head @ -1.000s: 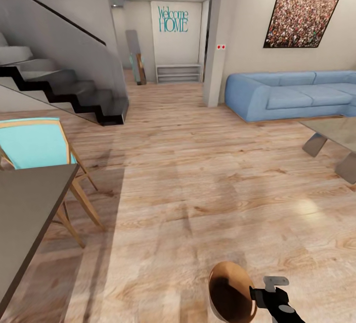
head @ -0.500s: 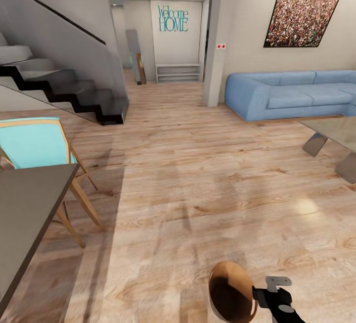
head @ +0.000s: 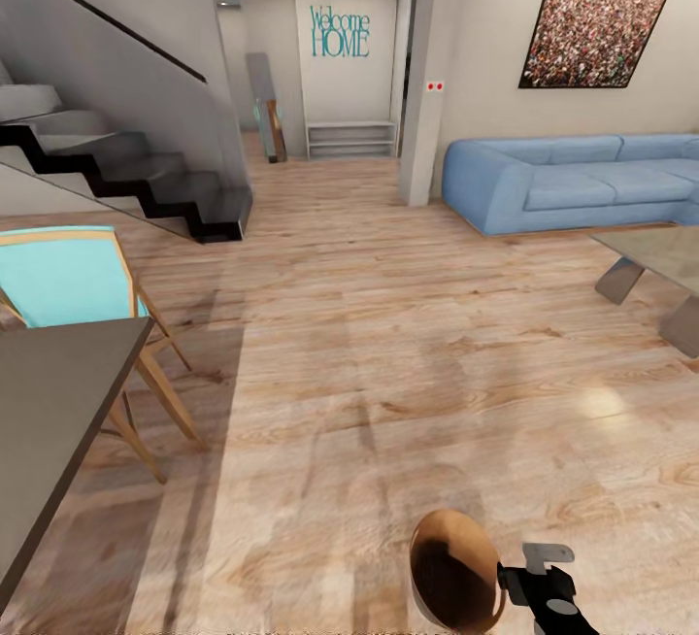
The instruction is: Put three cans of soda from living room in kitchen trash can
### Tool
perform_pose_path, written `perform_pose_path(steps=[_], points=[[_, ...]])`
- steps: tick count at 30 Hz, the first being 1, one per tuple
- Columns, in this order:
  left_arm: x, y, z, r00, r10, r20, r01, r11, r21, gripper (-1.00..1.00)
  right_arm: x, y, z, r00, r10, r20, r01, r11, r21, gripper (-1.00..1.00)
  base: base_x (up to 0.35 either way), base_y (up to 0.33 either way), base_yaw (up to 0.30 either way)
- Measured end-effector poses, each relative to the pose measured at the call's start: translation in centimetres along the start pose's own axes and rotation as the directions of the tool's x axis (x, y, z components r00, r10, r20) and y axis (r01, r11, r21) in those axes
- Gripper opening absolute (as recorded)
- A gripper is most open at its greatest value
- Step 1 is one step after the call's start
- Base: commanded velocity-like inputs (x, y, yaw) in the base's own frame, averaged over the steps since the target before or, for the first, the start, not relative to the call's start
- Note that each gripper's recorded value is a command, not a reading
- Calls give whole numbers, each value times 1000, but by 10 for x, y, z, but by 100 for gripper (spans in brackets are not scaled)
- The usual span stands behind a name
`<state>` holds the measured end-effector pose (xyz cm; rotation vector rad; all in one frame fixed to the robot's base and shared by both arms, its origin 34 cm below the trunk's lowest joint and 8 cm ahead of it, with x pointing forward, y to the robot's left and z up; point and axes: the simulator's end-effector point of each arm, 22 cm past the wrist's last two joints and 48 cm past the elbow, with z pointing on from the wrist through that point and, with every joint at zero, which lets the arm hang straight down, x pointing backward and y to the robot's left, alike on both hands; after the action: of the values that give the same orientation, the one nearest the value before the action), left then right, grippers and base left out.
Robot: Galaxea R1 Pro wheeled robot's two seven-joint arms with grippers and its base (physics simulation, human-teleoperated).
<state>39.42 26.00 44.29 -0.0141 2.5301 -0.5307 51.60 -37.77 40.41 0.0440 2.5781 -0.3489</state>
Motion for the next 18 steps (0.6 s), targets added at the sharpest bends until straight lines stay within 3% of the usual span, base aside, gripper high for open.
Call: perform_pose_path(steps=[18], points=[[34, 15, 26, 1000, -11, -26, 11, 1000, -3, 100, 37, 11, 31, 1000, -8, -28, 8, 1000, -3, 100, 0, 0, 0]])
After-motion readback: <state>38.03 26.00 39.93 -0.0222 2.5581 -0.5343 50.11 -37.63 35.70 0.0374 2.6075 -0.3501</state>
